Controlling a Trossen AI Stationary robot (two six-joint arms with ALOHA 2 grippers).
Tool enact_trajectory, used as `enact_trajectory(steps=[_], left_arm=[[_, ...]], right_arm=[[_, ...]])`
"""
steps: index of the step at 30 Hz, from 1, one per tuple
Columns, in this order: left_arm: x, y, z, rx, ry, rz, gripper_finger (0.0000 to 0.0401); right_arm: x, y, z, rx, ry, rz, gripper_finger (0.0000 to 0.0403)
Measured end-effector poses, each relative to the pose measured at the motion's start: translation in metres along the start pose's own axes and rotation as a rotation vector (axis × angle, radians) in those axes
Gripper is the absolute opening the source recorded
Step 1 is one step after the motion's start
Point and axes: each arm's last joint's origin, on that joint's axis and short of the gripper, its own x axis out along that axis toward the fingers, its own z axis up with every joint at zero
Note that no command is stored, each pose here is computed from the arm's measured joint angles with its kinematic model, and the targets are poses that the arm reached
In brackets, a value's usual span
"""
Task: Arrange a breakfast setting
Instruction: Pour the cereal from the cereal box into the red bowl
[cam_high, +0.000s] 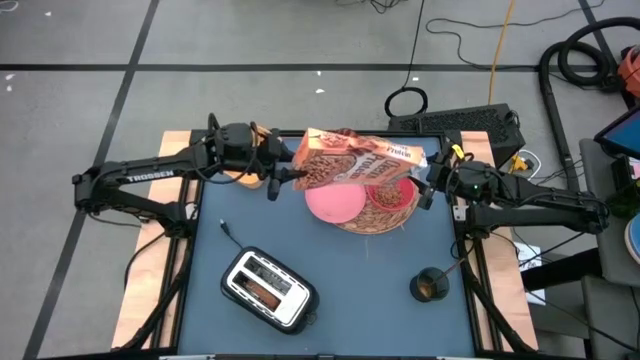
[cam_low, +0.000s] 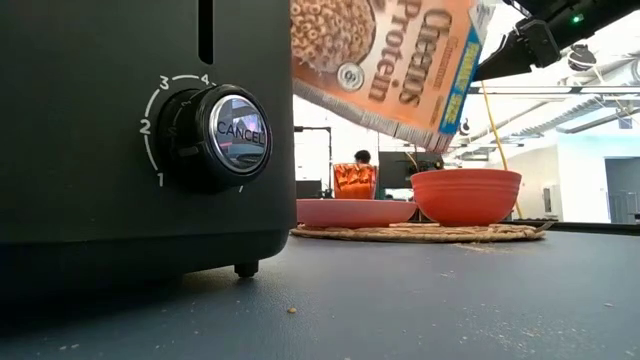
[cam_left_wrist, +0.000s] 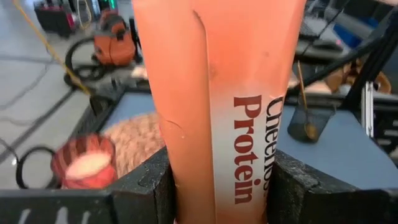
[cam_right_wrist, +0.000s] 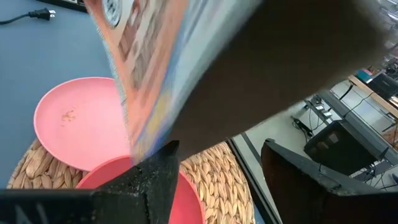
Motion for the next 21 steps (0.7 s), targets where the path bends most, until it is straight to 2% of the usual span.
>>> enact_trajectory(steps=[3,9,14,18,21], left_arm=[[0.0006,0.0001,-0.0027,-0.022,0.024,0.001,0.0177],[-0.0069,-0.0013,0.0070,0.016,-0.049,0.004,0.0177],[0.0027,0.0002,-0.0023,-0.021,0.011,-0.004,0.0177],[-0.0014,-0.0007,0.0034,0.011,-0.032,-0.006,0.0177],[-0.0004,-0.0005,0.0016,0.004,-0.017,-0.007,0.0177]], right_arm=[[-0.0001,0.0000,0.0000,0.000,-0.001,0.000,0.0215],[-0.0001,-0.0001,0.0000,0.000,-0.001,-0.001,0.0215],[0.0000,0.0000,-0.0001,-0.001,0.001,0.000,0.0215],[0.0000,0.0000,0.0000,0.000,0.000,0.000,0.0215],[0.0000,0.0000,0.0000,-0.001,0.000,0.000,0.0215]])
